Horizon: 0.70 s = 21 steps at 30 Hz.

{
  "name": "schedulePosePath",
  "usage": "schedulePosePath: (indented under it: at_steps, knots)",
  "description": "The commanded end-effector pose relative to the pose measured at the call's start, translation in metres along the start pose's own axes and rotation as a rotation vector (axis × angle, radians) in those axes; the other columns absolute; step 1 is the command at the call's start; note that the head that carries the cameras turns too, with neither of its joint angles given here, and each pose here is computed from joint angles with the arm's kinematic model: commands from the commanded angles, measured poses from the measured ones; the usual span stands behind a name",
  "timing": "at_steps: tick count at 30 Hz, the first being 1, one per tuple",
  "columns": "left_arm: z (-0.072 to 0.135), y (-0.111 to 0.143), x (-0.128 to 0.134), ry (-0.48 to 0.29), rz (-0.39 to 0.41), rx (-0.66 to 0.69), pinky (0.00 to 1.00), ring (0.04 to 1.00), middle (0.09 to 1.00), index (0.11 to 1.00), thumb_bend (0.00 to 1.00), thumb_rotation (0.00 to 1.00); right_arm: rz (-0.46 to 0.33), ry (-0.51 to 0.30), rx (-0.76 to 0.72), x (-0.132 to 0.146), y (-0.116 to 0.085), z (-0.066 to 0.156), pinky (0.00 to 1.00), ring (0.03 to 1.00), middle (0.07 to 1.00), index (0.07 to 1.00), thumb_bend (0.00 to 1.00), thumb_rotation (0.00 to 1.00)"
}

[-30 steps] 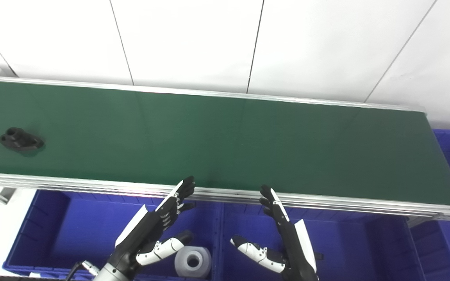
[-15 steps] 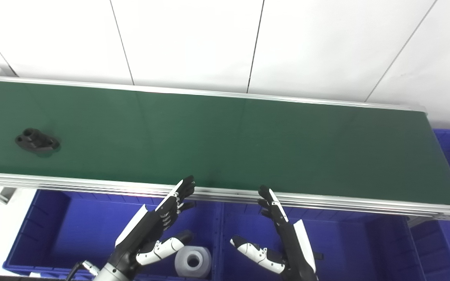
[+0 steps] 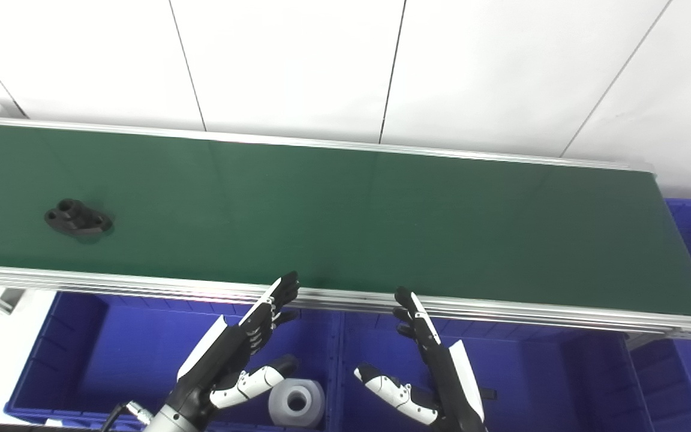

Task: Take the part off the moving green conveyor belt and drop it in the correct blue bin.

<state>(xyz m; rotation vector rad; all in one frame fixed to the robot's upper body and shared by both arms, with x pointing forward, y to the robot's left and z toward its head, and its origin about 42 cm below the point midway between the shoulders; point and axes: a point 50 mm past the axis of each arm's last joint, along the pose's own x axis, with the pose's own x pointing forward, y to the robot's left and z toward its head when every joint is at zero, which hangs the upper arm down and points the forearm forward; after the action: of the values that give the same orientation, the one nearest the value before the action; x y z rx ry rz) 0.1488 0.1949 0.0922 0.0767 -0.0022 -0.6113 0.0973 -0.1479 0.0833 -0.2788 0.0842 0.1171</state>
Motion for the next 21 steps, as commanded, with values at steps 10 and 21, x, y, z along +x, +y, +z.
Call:
schedulePosePath:
  at_steps: [10, 21]
  knots:
    - [0.009, -0.017, -0.001, 0.032, 0.021, 0.073, 0.97, 1.000, 1.000, 1.000, 0.45, 0.66, 0.006, -0.095, 0.032, -0.009, -0.017, 0.000, 0.86, 0.913, 0.941, 0.964, 0.71, 0.67]
    - [-0.011, -0.033, 0.004, 0.041, 0.025, 0.048, 0.94, 1.000, 1.000, 0.983, 0.51, 0.55, 0.019, -0.099, 0.024, -0.014, -0.027, -0.024, 0.92, 0.945, 0.970, 0.994, 0.62, 0.71]
